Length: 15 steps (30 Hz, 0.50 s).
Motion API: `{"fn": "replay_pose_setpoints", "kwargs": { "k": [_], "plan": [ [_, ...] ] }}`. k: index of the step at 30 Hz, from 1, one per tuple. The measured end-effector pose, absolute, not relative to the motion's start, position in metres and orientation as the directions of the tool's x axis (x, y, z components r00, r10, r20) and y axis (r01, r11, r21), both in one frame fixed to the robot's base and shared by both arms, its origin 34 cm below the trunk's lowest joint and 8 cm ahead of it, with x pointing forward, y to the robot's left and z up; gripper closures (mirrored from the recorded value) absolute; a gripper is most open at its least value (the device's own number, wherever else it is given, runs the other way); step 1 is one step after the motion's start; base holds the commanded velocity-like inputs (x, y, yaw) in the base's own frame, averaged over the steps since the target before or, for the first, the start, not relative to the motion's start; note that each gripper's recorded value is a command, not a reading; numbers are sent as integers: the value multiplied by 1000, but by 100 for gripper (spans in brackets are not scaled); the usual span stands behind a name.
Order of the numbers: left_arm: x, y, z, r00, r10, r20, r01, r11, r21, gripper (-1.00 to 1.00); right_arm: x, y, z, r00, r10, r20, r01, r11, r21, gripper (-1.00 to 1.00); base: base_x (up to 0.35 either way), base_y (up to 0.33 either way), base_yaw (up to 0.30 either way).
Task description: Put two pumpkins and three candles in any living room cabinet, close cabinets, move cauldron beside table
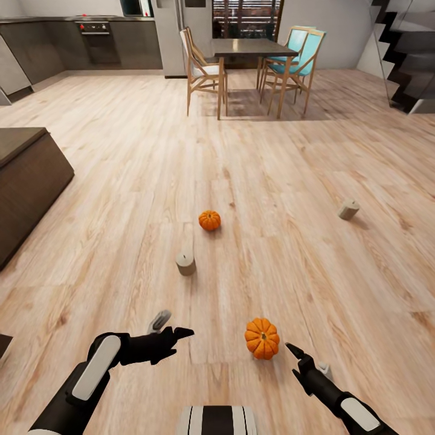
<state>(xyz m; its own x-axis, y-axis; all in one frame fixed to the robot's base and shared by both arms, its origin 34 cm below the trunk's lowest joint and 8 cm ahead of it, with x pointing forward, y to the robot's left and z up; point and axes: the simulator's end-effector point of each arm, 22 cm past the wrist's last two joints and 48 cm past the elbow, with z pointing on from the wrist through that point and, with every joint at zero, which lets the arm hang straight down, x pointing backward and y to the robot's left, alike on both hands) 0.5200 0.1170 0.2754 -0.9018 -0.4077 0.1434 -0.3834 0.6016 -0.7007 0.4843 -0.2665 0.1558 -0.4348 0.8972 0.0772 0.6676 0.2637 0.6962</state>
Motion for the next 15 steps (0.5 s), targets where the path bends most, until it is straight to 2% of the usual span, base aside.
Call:
{"fn": "replay_pose_setpoints", "kwargs": {
  "k": [10,15],
  "plan": [
    [519,116,275,-903,-405,144,-382,603,-700,-100,484,-267,156,-435,897,76,667,265,696,-100,138,88,0],
    [519,116,275,-904,-404,144,-381,604,-700,-100,484,-267,156,-435,897,76,667,265,696,-100,229,64,0]
  ]
}}
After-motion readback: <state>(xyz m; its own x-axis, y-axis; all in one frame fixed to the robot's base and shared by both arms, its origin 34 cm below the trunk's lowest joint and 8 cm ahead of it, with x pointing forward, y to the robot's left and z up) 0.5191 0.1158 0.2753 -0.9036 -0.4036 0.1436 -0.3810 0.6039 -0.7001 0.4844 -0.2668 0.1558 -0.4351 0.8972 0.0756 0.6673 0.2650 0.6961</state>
